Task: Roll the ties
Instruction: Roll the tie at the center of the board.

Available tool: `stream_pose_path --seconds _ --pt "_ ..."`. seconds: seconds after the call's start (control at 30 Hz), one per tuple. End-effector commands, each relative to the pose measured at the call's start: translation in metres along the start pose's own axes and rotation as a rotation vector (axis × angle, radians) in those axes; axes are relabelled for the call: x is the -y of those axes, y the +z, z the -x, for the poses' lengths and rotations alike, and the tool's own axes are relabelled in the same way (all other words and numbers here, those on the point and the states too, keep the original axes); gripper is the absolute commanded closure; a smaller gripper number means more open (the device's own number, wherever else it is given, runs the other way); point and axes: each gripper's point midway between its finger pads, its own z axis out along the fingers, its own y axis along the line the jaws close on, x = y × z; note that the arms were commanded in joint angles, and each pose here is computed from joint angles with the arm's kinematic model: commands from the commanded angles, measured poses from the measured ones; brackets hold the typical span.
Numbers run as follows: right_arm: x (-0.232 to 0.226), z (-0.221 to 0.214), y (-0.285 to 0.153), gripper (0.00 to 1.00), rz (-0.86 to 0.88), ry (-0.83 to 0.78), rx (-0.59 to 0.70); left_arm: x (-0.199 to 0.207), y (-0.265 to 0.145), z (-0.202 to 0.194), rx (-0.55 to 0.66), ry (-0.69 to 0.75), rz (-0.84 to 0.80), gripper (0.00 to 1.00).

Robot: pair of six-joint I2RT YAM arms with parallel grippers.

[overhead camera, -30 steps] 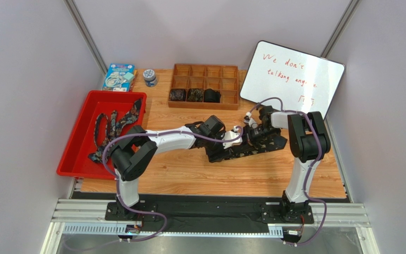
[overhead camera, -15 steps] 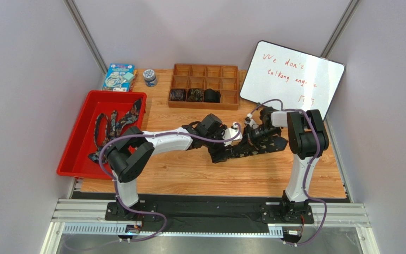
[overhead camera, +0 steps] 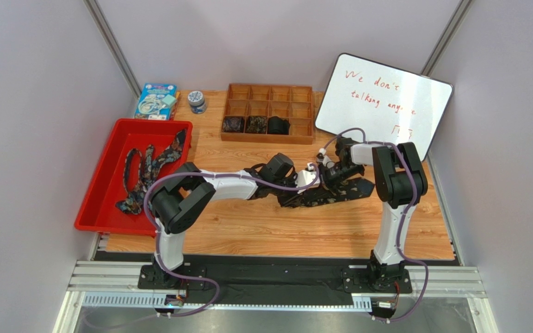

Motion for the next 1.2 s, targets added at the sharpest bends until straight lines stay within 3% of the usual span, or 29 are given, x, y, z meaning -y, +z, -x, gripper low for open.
stream_pose_path --seconds 0.0,0.1,0.3,0.67,0.73,0.8,0.83,0.87,0.9,1.17 --pt "0.03 0.008 -0.002 0.8 -0.184 -0.098 0.056 0.0 -0.011 -0.016 -0.11 0.043 -0.008 0.79" --pt "0.004 0.005 -0.024 0.67 -0.152 -0.154 0.09 0.0 -0.02 -0.029 -0.178 0.069 -0.002 0.82" --pt "-0.044 -0.006 -0.04 0.64 -0.025 -0.168 0.116 0.0 -0.025 -0.04 -0.241 0.082 -0.001 0.81" --pt "-0.048 0.008 0.011 0.57 -0.001 -0.152 0.087 -0.001 -0.025 -0.036 -0.239 0.093 -0.009 0.72" --pt "-0.044 0.011 0.018 0.59 -0.016 -0.153 0.078 0.0 -0.025 -0.036 -0.238 0.09 -0.014 0.71" --pt "-0.036 0.011 0.022 0.68 -0.058 -0.154 0.078 0.001 -0.025 -0.037 -0.239 0.084 -0.014 0.69" --pt "-0.032 0.01 0.022 0.76 -0.078 -0.144 0.072 0.001 -0.025 -0.037 -0.239 0.083 -0.016 0.69" --pt "-0.026 0.01 0.022 0.94 -0.097 -0.144 0.068 0.003 -0.025 -0.038 -0.242 0.08 -0.02 0.68" --pt "-0.021 0.011 0.021 1.0 -0.126 -0.138 0.071 0.003 -0.025 -0.039 -0.246 0.077 -0.02 0.67" --pt "0.007 0.012 0.001 1.0 -0.176 -0.074 0.095 0.0 -0.046 -0.034 -0.202 0.067 -0.007 0.42"
